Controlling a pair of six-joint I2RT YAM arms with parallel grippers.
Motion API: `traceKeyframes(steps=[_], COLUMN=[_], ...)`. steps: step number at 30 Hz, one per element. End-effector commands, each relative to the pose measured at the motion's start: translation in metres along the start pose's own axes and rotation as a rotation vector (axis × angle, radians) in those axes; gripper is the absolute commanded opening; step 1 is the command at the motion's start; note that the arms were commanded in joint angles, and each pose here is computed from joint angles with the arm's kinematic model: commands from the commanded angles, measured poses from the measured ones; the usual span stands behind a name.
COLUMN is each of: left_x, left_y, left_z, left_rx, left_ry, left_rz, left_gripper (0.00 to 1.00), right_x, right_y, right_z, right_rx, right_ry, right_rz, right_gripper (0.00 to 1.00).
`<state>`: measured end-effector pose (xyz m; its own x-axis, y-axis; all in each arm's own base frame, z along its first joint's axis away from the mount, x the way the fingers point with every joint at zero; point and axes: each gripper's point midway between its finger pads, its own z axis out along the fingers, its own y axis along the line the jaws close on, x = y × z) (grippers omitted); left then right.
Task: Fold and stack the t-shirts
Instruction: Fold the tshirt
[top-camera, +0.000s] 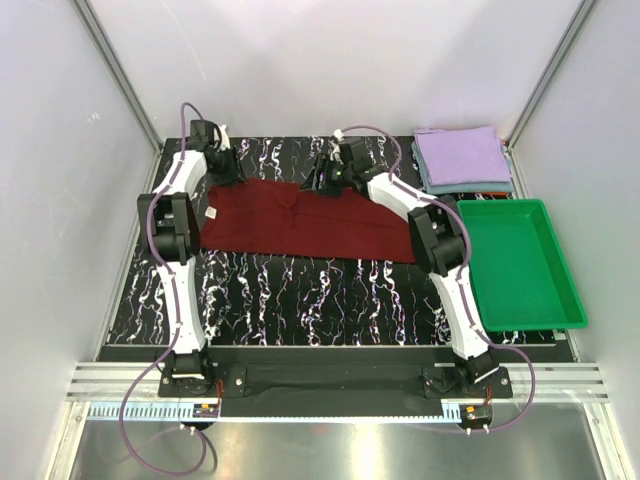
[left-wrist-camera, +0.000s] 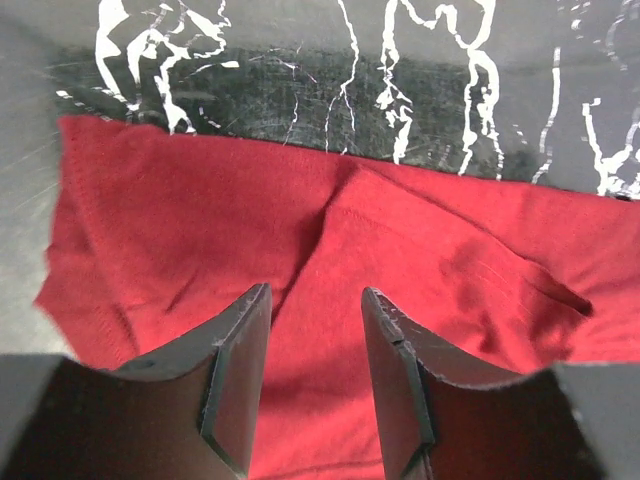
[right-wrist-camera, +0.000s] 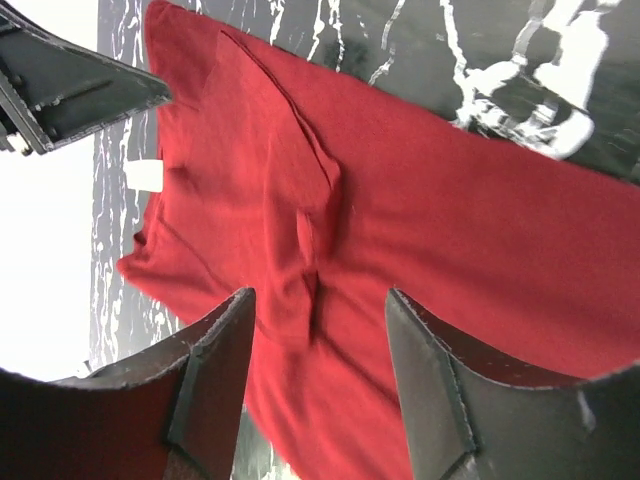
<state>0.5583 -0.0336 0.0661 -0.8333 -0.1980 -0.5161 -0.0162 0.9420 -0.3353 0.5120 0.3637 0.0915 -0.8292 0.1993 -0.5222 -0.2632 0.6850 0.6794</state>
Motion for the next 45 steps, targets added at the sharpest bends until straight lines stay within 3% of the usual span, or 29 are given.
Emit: traceKeyframes(steps=[1,11,24,27,28,29,31,33,45], left_x=[-0.022,-0.009,0.002,0.003,0.002,0.002,-0.001,-0.006,-0.024], left_y=[-0.010,-0.012,-0.014,-0.015,-0.017,-0.017,-0.019,-0.021,-0.005], left_z=[-0.002,0.013,0.028,0.029,0.029,0.029,0.027,0.023,-0.003], left_rx=[0.016,0.035,0.049,0.062,0.066,0.067,0.072,0.075,-0.050], left_ry=[-0.057,-0.014,0.018,0.018,0.017,0.015,0.005,-0.009,-0.116], left_rz=[0.040,0.050,0.042,0.034,0.033,0.029,0.021,0.013,-0.023], left_gripper=[0.46,0.43,0.40,0.31,0.27,0.15,0.05,0.00,0.00], right_x=[-0.016,0.005,0.015,0.014,0.013,0.012,0.009,0.003,-0.024], right_y=[0.029,0.020,0.029,0.027,0.026,0.025,0.021,0.019,0.020], right_z=[0.018,0.056,0.066,0.069,0.069,0.071,0.073,0.072,0.069], right_rx=[-0.101,-0.167,-0.222,-0.210,-0.208,-0.205,-0.179,-0.157,-0.114], right_ry=[-0.034,0.007,0.005,-0.003,-0.007,-0.010,-0.021,-0.041,-0.165], right_rz=[-0.017,0.001,0.001,0.002,0.003,0.004,-0.001,-0.006,-0.032], right_gripper=[0.61,0.52,0.53,0.42,0.29,0.23,0.07,0.00,0.00])
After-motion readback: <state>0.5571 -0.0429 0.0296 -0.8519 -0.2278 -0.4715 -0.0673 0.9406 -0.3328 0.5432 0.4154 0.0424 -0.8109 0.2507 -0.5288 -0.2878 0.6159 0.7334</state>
